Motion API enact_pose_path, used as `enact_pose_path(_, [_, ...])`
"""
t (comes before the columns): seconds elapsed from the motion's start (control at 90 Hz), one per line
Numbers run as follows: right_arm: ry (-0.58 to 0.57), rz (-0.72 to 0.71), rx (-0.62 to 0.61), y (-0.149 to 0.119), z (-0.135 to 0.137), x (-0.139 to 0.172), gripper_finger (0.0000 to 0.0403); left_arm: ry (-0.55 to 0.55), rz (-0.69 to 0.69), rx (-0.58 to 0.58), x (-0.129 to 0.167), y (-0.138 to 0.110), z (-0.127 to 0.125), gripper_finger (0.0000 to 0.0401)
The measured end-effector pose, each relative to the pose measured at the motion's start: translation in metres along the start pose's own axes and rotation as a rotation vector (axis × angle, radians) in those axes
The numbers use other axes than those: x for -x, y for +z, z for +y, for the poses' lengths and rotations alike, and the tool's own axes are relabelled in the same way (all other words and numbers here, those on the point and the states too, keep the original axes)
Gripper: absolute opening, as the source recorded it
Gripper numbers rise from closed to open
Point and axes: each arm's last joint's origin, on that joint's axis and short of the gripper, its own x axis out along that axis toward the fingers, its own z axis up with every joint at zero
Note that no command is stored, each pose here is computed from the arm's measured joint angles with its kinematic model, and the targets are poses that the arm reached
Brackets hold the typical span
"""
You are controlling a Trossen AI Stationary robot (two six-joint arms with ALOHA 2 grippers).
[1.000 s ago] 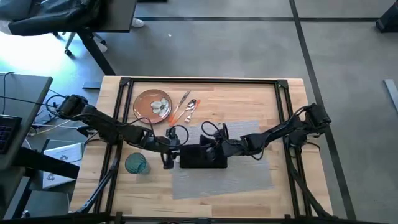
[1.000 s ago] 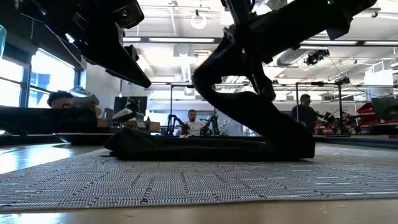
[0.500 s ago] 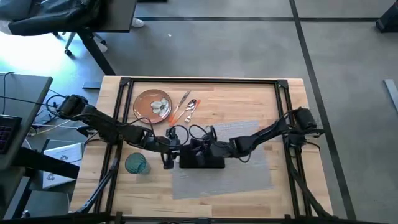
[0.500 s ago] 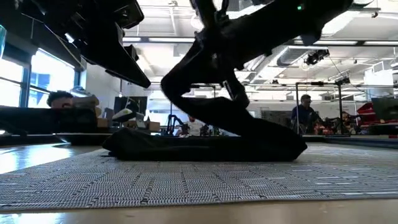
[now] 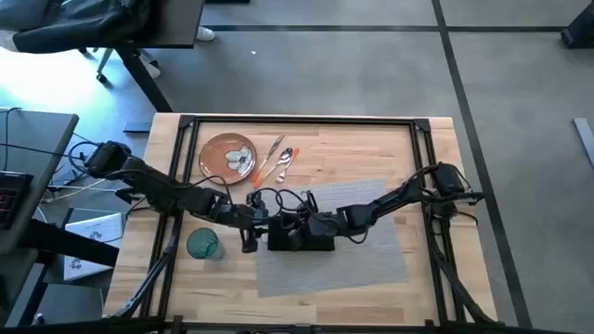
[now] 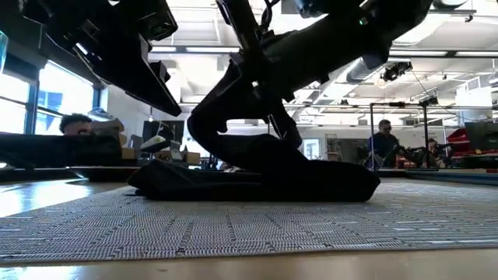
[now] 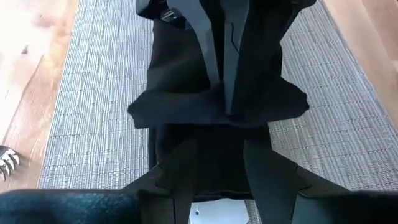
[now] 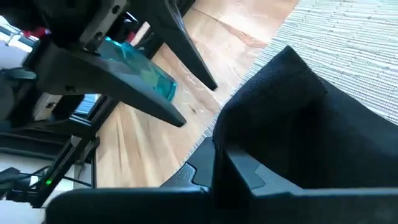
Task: Set table place
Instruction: Fold the black napkin
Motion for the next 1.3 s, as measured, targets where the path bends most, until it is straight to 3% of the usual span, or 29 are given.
enact_pose_path(0.156, [0.006,-0.005,0.005,0.0,0.001,0.0,0.0027,0.0,0.0,0.0,0.0,0.0,0.0,0.0119])
enact_pose_path(0.433, [0.005,-0.015,0.031,0.001,0.001,0.0,0.0135,0.0,0.0,0.0,0.0,0.0,0.0,0.0119])
enact_pose_path(0.622, [0.024,-0.017,0.068,0.004,0.0,-0.001,0.0182,-0.013,-0.01,0.003,0.003,0.002,0.0,0.0119])
enact_pose_path(0.844, [0.106,0.139,0.178,0.02,0.007,0.014,0.0192,-0.056,-0.044,0.019,0.007,0.006,-0.001,0.0119])
enact_pose_path(0.944, [0.031,0.217,0.33,0.021,0.009,0.032,0.0192,-0.081,-0.059,0.019,-0.004,0.006,-0.004,0.0119])
enact_pose_path(1.089, [-0.125,0.238,0.557,-0.003,0.001,0.041,0.0192,-0.078,-0.041,-0.003,-0.029,-0.001,-0.008,0.0119])
enact_pose_path(1.3, [-0.215,0.297,0.625,-0.038,-0.034,0.028,0.0192,-0.026,0.114,-0.009,-0.058,-0.025,-0.003,0.0119])
